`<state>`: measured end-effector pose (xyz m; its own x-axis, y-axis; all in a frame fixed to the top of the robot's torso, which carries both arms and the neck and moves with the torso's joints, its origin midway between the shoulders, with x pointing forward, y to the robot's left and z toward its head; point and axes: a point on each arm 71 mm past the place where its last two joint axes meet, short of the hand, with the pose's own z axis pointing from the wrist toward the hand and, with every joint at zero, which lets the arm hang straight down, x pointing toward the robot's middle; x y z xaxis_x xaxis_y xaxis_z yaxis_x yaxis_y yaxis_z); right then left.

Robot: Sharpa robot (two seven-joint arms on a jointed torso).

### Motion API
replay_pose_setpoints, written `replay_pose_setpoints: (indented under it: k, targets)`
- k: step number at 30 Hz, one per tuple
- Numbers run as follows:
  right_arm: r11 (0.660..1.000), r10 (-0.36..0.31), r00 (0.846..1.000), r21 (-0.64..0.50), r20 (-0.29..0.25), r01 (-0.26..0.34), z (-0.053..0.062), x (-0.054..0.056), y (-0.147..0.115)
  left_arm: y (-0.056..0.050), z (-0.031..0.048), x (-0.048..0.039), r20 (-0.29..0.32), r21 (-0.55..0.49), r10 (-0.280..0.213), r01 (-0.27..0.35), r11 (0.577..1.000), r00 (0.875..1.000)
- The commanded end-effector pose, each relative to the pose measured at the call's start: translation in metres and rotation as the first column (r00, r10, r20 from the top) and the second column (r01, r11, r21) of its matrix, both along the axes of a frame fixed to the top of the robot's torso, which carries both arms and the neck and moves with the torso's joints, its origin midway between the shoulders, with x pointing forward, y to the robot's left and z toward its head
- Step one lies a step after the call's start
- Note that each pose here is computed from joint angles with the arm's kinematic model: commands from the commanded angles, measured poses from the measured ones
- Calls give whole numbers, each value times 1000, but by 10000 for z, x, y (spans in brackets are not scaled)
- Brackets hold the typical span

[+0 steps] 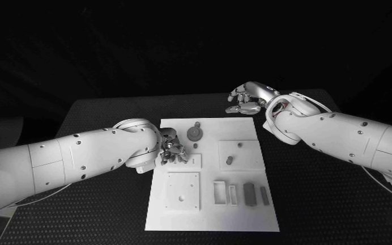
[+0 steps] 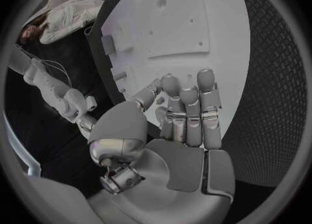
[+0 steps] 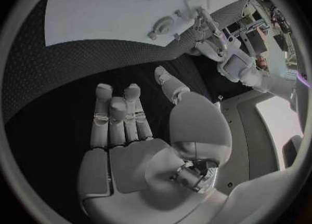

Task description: Assemble the parts on the task board

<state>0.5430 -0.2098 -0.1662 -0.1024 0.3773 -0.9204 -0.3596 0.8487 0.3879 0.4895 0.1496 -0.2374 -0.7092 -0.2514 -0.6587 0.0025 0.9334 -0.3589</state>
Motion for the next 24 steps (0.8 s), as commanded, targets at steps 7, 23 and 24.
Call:
replay_pose_setpoints:
  k: [7, 23, 24]
  targets:
    - [1000, 14, 1000, -5, -9, -14, -6, -3, 13, -26, -26, -25, -36, -2, -12, 12, 1000, 999]
    - [1000, 15, 1000, -7, -13, -15, -9, -2, 12, -2, -30, -12, -38, 1, -6, 6, 1000, 999]
    - [1000, 15, 1000, -7, -13, -15, -9, -2, 12, -1, -31, -11, -38, 2, -6, 6, 1000, 999]
